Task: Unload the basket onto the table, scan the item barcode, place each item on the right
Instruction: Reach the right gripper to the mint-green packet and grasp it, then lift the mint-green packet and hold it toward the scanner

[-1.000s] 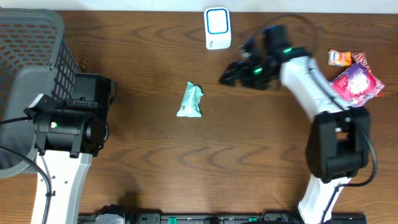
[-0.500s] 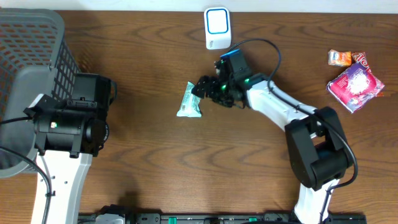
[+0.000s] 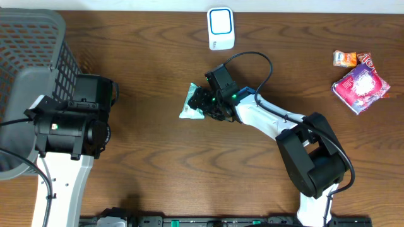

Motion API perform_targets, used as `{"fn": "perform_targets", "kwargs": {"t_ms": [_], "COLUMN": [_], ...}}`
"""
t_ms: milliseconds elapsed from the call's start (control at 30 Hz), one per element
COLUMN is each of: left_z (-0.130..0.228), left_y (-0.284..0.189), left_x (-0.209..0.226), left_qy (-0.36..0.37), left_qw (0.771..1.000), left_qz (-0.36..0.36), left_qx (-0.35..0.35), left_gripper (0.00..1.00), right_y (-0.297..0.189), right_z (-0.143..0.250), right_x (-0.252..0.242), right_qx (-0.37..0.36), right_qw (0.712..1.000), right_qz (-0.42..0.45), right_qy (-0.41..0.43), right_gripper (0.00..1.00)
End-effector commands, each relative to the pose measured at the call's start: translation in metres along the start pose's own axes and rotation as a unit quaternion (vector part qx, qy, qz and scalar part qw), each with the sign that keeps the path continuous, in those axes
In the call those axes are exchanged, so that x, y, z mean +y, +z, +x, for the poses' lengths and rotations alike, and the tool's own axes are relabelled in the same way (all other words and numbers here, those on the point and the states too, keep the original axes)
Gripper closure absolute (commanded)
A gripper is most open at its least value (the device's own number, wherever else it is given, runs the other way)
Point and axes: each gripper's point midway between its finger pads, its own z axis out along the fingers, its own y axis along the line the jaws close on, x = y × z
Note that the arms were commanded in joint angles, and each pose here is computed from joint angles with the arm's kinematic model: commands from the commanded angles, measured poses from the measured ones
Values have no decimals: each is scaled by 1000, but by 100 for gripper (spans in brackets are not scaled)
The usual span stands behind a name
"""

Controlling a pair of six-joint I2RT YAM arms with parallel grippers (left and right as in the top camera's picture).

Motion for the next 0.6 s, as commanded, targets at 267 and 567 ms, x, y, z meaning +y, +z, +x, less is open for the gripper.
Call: {"fn": "perform_targets", "kwargs": {"t_ms": [267,567], "left_z": [-3,-3], "left_y": [2,2], "left_x": [3,3], "left_qy": [0,0], "left_qw": [1000,1000], "left_qz": [-11,-11], "left_qx": [-9,-9], "left_gripper": [2,2], "right_y": [18,30], "right_z": [4,8], "right_x": [-4,-29], "right_qx": [-1,15], "right_qw": [1000,999], "right_qz": [0,33], "right_qy": [28,23], "right_gripper": [34,98]}}
